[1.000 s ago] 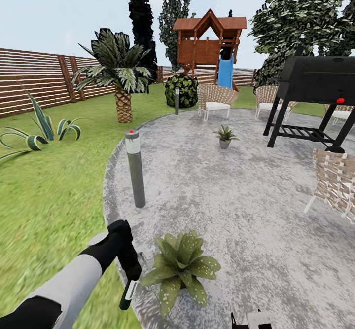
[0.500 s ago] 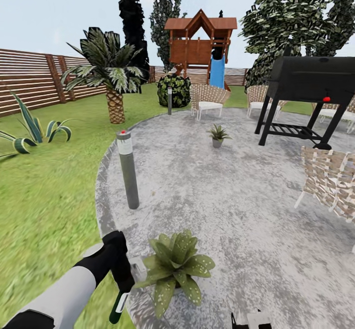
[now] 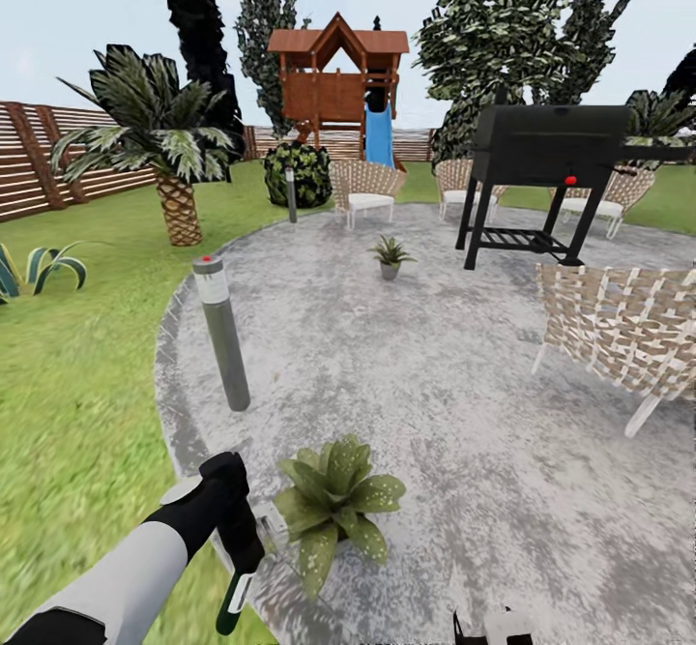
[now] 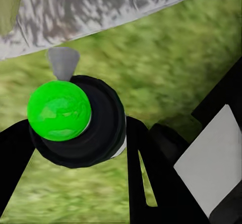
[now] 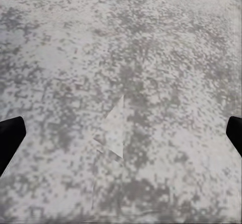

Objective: Pick up the pesticide atomizer in the garden and spray insectifuge to fully cover both potted plants in the garden.

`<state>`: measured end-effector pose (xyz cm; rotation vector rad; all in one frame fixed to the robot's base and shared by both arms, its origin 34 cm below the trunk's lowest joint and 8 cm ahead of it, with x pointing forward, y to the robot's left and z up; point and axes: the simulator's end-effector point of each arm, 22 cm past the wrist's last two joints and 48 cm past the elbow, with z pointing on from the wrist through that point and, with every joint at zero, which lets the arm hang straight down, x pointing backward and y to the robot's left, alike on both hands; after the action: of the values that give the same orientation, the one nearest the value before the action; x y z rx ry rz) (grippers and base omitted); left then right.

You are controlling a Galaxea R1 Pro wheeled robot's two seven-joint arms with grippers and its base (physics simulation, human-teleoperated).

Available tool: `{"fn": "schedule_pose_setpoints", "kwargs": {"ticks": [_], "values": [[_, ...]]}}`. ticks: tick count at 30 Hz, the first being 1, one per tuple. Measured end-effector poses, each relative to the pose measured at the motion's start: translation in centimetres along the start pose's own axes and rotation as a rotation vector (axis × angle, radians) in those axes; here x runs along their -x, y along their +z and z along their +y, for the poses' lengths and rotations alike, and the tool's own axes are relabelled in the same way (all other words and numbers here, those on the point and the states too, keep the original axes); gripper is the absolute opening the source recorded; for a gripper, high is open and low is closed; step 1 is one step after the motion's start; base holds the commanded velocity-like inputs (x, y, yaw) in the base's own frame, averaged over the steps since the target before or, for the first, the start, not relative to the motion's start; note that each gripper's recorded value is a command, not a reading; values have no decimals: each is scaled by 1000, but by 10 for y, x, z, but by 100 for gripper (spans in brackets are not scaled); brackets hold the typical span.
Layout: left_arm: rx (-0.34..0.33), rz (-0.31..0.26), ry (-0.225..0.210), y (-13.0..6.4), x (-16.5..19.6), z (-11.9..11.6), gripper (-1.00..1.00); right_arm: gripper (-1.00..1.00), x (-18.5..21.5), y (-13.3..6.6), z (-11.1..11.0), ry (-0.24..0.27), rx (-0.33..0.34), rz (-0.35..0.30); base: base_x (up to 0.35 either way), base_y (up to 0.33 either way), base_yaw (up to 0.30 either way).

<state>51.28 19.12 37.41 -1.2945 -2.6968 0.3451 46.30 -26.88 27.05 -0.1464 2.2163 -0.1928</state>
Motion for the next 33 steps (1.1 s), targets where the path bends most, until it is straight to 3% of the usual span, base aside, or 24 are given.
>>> {"fn": "schedule_pose_setpoints", "kwargs": {"ticks": [10, 21, 33], "values": [[2, 4, 0, 1, -1, 1, -100, 100, 0, 0, 0, 0, 0, 1, -105, 288, -193], [8, 12, -6, 1, -6, 4, -100, 100, 0, 0, 0, 0, 0, 1, -222, 247, -42], [14, 2, 4, -1, 1, 2, -100, 100, 0, 0, 0, 0, 0, 0, -112, 141, -252]]}}
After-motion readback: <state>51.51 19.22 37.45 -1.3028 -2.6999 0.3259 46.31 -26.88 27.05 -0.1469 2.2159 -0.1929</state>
